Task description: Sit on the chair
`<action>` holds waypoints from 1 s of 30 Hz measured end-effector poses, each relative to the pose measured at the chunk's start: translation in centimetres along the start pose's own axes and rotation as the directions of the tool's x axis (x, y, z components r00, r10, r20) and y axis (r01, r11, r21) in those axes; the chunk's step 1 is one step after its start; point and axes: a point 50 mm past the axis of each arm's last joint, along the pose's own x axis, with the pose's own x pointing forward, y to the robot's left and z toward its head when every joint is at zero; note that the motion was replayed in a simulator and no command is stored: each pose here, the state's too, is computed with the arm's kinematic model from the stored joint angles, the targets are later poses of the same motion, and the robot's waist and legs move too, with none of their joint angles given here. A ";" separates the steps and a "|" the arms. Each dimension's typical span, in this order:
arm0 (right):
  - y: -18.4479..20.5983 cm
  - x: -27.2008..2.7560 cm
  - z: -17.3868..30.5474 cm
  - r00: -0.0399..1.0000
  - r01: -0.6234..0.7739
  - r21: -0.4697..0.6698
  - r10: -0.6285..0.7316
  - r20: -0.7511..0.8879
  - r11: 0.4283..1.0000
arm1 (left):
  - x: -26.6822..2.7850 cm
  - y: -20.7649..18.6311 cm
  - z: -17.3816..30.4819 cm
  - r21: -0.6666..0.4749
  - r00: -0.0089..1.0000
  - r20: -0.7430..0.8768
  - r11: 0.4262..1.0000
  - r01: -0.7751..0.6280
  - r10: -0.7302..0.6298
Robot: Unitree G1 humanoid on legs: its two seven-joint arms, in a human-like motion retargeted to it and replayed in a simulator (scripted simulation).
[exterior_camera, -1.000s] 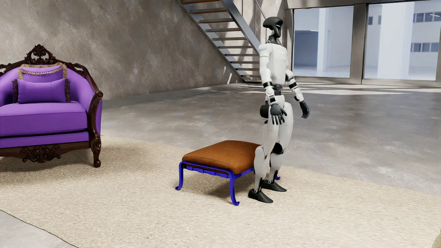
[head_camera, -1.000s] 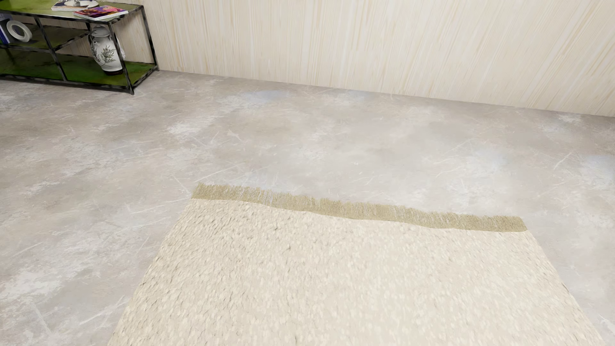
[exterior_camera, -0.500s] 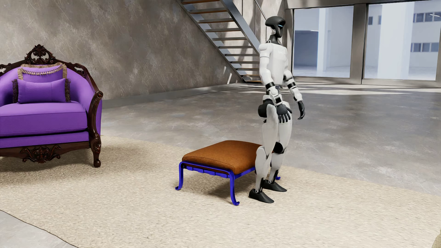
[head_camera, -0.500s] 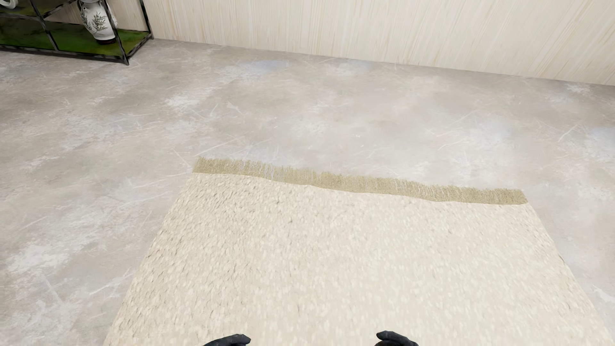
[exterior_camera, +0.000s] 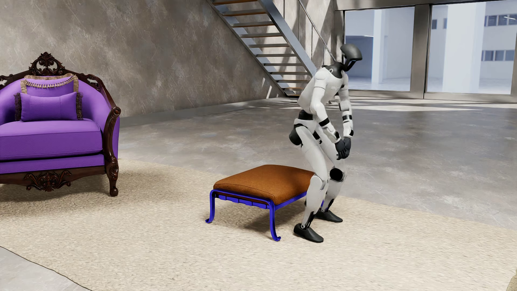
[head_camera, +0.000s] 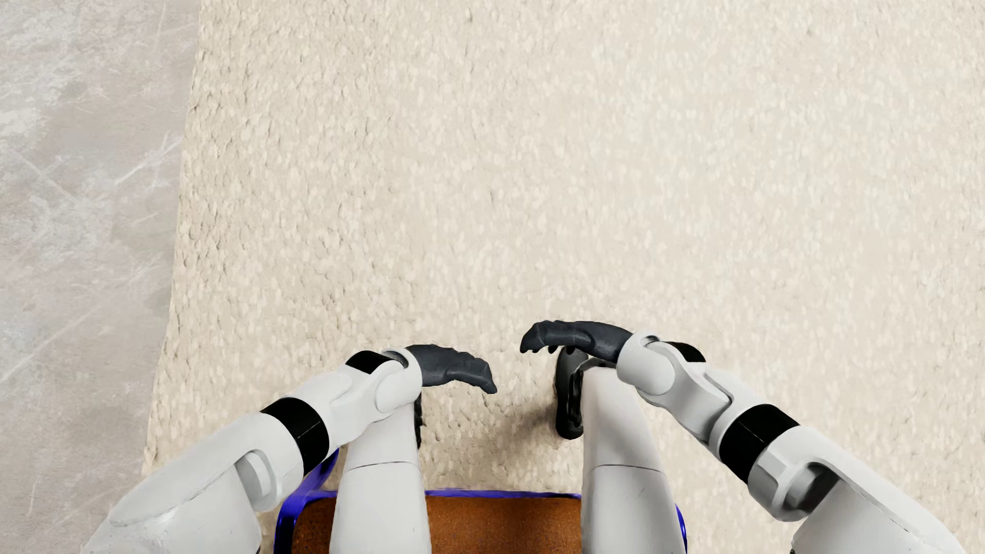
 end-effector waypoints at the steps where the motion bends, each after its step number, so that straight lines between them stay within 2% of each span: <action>1: -1.5 -0.3 1.2 0.997 0.043 -0.068 -0.038 0.073 0.997 | -0.1 1.4 0.7 0.082 0.998 0.044 0.996 -0.040 0.036; 3: -4.8 -1.5 3.9 0.966 0.165 -0.164 -0.126 0.225 0.973 | -0.9 4.7 1.9 0.210 0.983 0.135 0.965 -0.154 0.127; 6: -8.7 -3.8 8.0 0.865 0.361 -0.201 -0.247 0.438 0.911 | -3.6 9.7 3.9 0.283 0.893 0.314 0.866 -0.413 0.323; 9: -11.2 -7.3 10.9 0.730 0.509 -0.139 -0.341 0.593 0.849 | -7.3 12.3 6.0 0.264 0.766 0.485 0.764 -0.588 0.422; 12: -12.5 -10.7 12.9 0.605 0.595 -0.073 -0.387 0.696 0.800 | -10.5 13.7 7.4 0.201 0.649 0.588 0.690 -0.696 0.483; 16: -12.8 -13.1 14.5 0.505 0.638 -0.010 -0.408 0.761 0.770 | -13.0 14.4 7.8 0.154 0.578 0.626 0.643 -0.750 0.523; 20: -12.7 -12.8 13.6 0.537 0.637 -0.014 -0.430 0.726 0.771 | -12.8 14.2 6.6 0.139 0.596 0.562 0.645 -0.752 0.574; 23: -12.4 -11.3 11.9 0.624 0.604 -0.053 -0.430 0.652 0.795 | -11.6 13.8 5.1 0.119 0.638 0.472 0.673 -0.730 0.609; 25: -11.4 -9.9 9.4 0.702 0.564 -0.052 -0.446 0.556 0.824 | -10.2 12.7 3.3 0.073 0.683 0.365 0.712 -0.698 0.632; 28: -9.6 -8.6 5.5 0.771 0.539 0.018 -0.502 0.392 0.842 | -8.0 10.1 0.3 -0.079 0.719 0.158 0.734 -0.674 0.677; 30: -7.9 -8.1 2.7 0.773 0.566 0.134 -0.580 0.259 0.814 | -6.7 7.8 -1.4 -0.234 0.697 -0.015 0.675 -0.700 0.717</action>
